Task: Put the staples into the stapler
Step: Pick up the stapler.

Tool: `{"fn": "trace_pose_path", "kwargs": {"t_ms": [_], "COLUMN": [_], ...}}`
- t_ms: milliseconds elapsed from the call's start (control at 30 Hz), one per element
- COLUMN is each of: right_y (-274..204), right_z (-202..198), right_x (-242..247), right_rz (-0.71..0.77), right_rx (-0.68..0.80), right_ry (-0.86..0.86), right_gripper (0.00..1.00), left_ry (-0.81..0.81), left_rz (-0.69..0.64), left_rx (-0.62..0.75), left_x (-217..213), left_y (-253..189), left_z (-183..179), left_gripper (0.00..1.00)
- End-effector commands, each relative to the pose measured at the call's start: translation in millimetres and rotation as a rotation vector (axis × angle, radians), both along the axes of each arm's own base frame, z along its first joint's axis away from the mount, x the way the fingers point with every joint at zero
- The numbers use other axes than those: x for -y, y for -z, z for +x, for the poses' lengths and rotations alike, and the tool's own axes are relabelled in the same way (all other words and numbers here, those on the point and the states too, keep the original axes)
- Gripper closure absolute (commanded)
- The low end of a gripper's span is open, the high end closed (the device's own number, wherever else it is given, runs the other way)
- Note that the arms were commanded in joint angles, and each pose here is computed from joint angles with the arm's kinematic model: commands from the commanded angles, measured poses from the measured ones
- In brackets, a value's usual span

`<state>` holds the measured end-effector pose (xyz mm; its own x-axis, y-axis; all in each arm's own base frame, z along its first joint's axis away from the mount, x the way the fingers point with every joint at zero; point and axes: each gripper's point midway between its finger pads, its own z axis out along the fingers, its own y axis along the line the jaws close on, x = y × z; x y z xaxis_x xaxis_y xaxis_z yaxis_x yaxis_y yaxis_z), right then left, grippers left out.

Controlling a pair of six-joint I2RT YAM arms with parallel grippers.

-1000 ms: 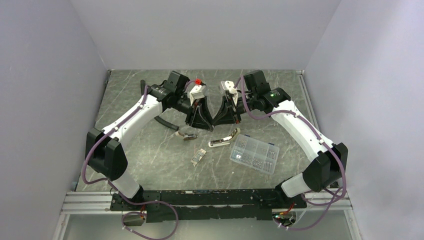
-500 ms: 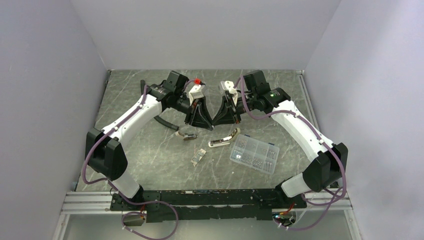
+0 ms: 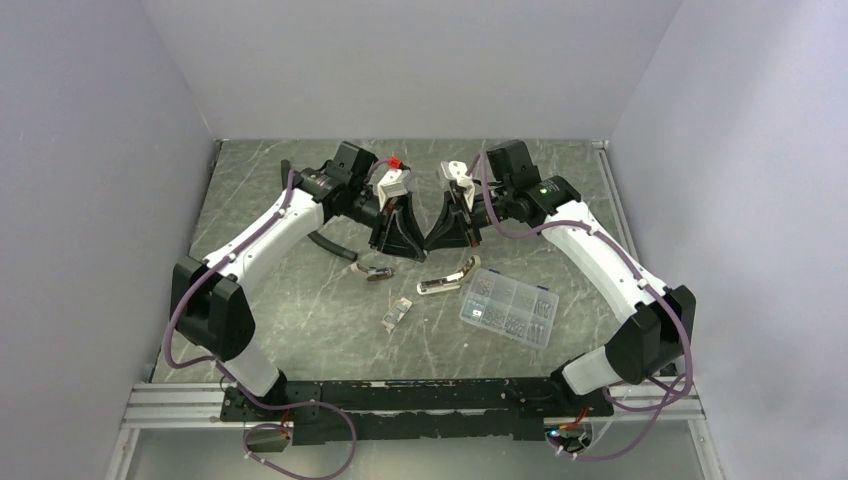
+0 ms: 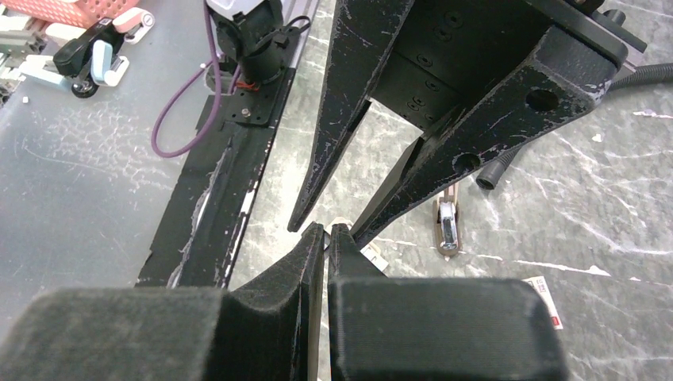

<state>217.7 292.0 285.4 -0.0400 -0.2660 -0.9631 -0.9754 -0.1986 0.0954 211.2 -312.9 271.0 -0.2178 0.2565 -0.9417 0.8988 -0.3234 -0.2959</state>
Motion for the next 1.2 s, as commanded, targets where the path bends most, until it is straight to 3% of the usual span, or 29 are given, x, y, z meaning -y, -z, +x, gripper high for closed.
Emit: {"fn": "trace_pose_path", "kwargs": {"t_ms": [0, 500, 700, 1000, 1167], "right_y": [-9, -6, -3, 2, 1], "right_z": [4, 7, 11, 13, 12], "right_x": [-2, -2, 1, 3, 4], "right_rz": [0.033, 0.022, -0.004, -0.029, -0.031], "right_rx": [0.067, 0.074, 0.112, 0.141, 0.14], "right_ry": [0.004, 0.015, 0.036, 0.05, 0.046], "right_gripper": [1.0, 1.0, 0.88, 0.64, 0.58], "left_ry": [0.035, 0.038, 0.037, 0.026, 0.023], "left_rz": [-0.068, -0.069, -0.064, -0.043, -0.029], "left_rx": [0.021, 0.023, 0.009, -0.002, -0.002], "left_x": [-1, -3, -3, -3, -4], "left_y": [-22, -23, -23, -21, -18], "left_z": [-9, -11, -11, -10, -10], "left_gripper": [0.66, 0.84, 0.97, 0.97, 0.97]}}
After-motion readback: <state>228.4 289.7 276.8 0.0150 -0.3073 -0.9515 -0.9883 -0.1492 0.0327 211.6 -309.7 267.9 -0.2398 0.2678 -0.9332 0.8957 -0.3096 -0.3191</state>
